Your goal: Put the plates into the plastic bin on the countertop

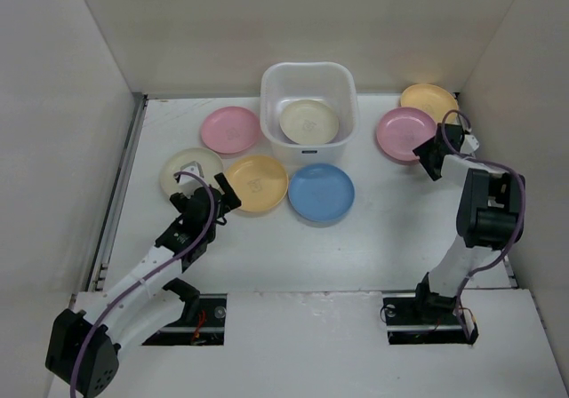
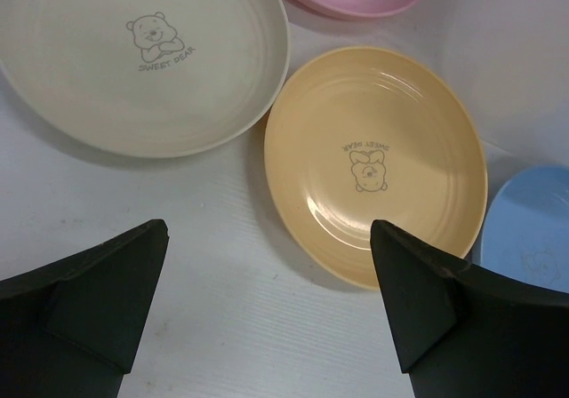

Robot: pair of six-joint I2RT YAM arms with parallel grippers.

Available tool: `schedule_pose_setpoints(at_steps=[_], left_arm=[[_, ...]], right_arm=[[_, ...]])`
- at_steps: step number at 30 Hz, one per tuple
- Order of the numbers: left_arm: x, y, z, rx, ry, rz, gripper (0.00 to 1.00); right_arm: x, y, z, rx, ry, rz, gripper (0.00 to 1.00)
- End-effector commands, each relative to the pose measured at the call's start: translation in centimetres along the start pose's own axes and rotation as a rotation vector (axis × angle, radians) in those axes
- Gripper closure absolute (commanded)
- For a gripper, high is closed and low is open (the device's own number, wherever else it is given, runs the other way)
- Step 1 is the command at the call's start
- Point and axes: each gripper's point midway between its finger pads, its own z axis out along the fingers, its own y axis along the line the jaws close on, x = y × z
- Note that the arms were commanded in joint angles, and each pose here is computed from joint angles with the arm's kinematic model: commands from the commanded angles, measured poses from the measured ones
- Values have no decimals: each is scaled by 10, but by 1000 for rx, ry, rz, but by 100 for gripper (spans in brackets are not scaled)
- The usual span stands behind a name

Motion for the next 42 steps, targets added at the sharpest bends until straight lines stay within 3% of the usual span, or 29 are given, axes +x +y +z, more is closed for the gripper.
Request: schedule_pose_setpoints(at_steps=[1, 9, 17, 21, 27, 34, 38, 42], left_arm=[[0, 1, 2, -6, -2, 5, 0], [-2, 3, 0, -7, -4, 8, 0], [-5, 5, -2, -11, -8, 4, 0], [-6, 5, -2, -9, -11, 2, 0], [-6, 4, -4, -3, -13, 1, 0], [-6, 2, -3, -2, -13, -4, 0], [-6, 3, -4, -5, -15, -7, 0], [-5, 7, -3, -16, -18, -19, 0]], right_arm=[[-18, 26, 7, -75, -26, 42, 31], [-22, 35, 18, -80, -5, 86, 47], [-24, 40, 23, -54, 18, 102, 88], [-24, 39, 23, -52, 26, 112, 100], [-32, 39, -15, -107, -19, 124, 100], [-67, 86, -126, -358, -172, 118, 100], [-93, 134, -199, -534, -240, 75, 100], [-73, 203, -246, -683, -189, -76, 100]])
